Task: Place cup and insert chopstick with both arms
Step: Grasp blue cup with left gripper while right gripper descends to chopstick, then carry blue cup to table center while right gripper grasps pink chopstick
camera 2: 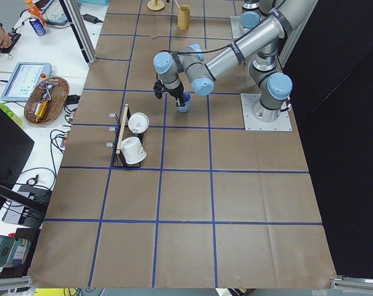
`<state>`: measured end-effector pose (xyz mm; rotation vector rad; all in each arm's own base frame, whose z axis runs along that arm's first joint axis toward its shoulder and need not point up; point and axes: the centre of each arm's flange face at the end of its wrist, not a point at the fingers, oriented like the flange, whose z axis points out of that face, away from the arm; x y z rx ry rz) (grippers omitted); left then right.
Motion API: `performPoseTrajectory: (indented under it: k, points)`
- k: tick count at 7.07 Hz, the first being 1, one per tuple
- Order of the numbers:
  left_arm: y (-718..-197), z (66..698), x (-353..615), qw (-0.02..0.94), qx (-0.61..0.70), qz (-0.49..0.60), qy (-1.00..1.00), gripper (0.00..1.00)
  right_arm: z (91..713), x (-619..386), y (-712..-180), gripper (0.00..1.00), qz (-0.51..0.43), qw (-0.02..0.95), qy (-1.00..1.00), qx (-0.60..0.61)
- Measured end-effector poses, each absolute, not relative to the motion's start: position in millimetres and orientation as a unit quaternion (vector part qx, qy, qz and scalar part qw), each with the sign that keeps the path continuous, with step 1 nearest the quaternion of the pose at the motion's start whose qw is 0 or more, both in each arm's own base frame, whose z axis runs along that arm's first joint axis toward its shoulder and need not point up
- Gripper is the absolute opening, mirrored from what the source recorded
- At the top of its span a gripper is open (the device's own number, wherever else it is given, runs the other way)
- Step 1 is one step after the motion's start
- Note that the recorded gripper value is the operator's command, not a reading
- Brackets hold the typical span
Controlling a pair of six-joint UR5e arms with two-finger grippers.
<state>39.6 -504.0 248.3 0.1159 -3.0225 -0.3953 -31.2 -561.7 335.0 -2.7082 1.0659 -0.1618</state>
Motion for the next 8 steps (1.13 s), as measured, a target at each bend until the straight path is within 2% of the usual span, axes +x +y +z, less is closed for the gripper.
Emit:
performPoseTrajectory:
  k: [3,4,8]
  points:
    - [-509.0,283.2,30.2,0.046,0.048,-0.11,-0.992,0.0,334.0,-35.7,-560.0,0.71,-0.05,0.114,0.338,-0.933]
    - [-514.3,294.6,13.7,0.059,0.052,-0.099,-0.992,0.0,333.2,-38.3,-559.4,0.64,-0.047,0.114,0.332,-0.935]
    - [-572.4,338.5,-150.7,0.066,0.054,-0.043,-0.995,0.0,341.5,-39.3,-554.8,0.23,-0.044,0.108,0.327,-0.938]
